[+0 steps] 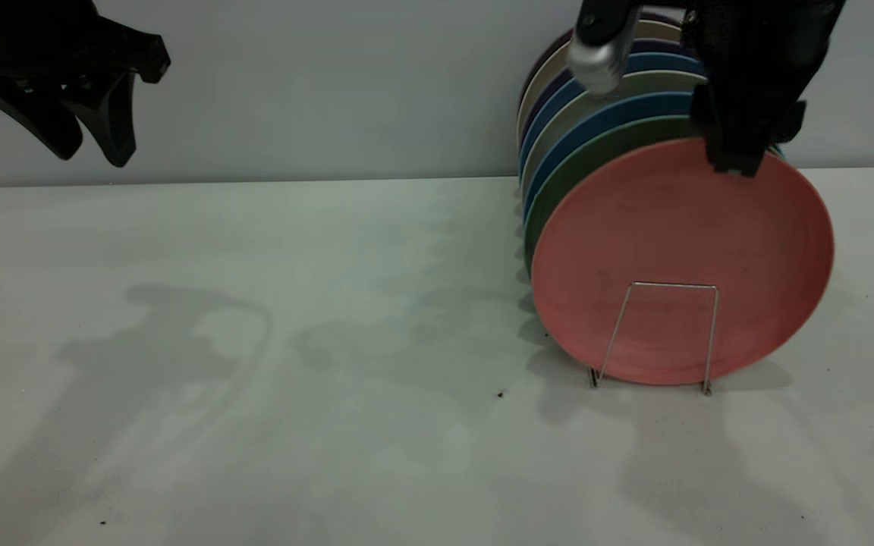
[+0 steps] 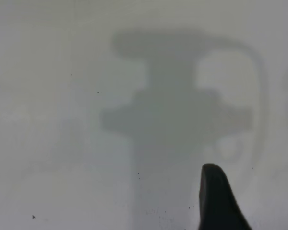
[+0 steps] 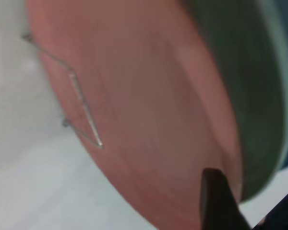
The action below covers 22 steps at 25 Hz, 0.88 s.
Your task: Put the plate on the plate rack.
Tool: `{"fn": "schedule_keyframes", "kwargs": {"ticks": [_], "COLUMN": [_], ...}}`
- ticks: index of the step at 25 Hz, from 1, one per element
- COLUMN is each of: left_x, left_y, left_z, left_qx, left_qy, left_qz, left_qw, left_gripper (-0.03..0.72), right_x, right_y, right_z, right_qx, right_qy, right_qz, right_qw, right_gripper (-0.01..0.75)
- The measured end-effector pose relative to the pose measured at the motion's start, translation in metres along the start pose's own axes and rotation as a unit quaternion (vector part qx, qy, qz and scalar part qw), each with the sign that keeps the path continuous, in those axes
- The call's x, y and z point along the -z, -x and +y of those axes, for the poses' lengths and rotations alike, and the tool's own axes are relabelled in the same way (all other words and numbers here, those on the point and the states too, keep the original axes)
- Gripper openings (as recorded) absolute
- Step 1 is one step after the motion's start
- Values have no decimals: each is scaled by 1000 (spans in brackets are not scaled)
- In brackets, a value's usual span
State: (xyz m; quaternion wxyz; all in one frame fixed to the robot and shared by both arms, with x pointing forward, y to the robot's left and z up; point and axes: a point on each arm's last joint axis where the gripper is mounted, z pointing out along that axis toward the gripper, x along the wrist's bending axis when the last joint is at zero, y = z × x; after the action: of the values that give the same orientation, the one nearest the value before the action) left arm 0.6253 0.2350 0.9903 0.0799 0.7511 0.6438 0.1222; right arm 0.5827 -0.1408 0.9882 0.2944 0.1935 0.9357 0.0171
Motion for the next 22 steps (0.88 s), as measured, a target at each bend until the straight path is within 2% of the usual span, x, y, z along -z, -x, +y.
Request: {"fn": "schedule_keyframes", "kwargs": {"ticks": [6, 10, 13, 16, 22], "left_x": [0, 0, 0, 5, 50], "left_y": [0, -1, -5, -9, -14], "left_z": [0, 0, -1, -2, -6], "left_qx": [0, -7, -23, -33, -28], "left_qy": [-1, 0, -4, -9, 30], "left_qz": [0, 7, 29, 44, 52], "left_qw": [1000, 1000, 999, 998, 998], "left_gripper": [418, 418, 418, 418, 418], "right_x": [7, 36, 61, 78, 113], "right_y": [3, 15, 23, 27, 35], "right_z": [-2, -8, -12, -19, -39], "right_qx": [-35, -77, -140, -202, -284], "right_qy": [-4, 15, 41, 55, 78], "right_qz": [-4, -28, -33, -17, 15], "right_qw": [999, 997, 989, 978, 956], "right_gripper": [380, 380, 380, 380, 380]}}
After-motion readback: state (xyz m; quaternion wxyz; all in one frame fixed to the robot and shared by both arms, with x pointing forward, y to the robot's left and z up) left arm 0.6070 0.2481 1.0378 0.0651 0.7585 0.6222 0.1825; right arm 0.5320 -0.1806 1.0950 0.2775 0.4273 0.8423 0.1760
